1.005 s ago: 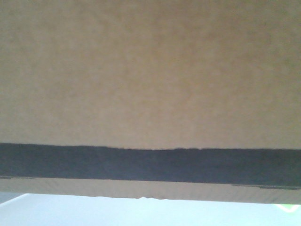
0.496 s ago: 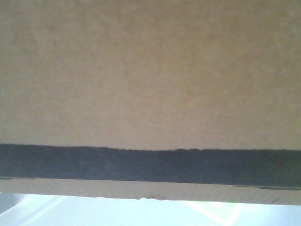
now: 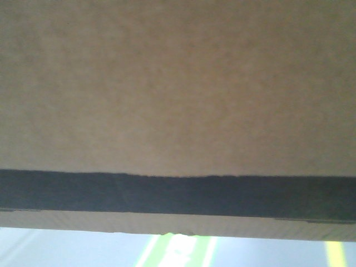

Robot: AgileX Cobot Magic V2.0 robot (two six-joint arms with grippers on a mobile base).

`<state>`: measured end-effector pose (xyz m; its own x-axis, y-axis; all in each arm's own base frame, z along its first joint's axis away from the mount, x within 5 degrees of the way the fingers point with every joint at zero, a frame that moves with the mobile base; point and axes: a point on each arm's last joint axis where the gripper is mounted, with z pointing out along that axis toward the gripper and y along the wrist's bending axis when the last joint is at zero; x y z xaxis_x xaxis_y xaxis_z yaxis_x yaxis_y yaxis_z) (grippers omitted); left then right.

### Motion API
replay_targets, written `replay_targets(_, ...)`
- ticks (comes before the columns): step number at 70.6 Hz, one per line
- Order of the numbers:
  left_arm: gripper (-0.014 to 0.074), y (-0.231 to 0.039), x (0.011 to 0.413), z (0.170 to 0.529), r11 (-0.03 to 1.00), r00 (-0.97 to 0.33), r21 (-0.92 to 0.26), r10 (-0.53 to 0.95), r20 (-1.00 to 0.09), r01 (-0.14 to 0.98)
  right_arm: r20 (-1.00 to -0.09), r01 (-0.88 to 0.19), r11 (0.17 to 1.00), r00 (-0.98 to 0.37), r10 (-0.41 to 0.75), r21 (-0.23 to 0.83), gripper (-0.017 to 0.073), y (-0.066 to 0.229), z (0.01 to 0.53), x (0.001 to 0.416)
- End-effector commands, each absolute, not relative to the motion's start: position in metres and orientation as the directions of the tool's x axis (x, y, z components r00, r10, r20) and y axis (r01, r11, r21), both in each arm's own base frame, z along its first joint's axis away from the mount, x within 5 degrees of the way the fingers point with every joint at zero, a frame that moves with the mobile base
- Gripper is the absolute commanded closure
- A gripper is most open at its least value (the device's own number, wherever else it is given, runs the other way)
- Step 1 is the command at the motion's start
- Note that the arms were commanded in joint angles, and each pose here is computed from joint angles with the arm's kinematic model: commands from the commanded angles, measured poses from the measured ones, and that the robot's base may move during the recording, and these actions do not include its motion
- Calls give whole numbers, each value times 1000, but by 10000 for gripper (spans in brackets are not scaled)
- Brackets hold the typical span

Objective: Grab box from left shelf to table start
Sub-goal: 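Keep holding the box with both grippers as the base reaches the table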

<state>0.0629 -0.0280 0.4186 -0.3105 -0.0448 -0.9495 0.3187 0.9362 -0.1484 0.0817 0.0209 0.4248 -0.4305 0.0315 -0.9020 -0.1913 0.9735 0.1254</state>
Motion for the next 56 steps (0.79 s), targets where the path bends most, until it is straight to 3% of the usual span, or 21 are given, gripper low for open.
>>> replay_targets(1, 696, -37, 56, 443, 852, -223, -311, -235, -946, 421, -957, -246, 956, -276, 90, 161, 501, 25, 448, 83)
replay_targets(56, 696, -37, 56, 443, 852, -223, -311, -235, -946, 421, -957, -246, 956, -276, 90, 161, 501, 25, 448, 83)
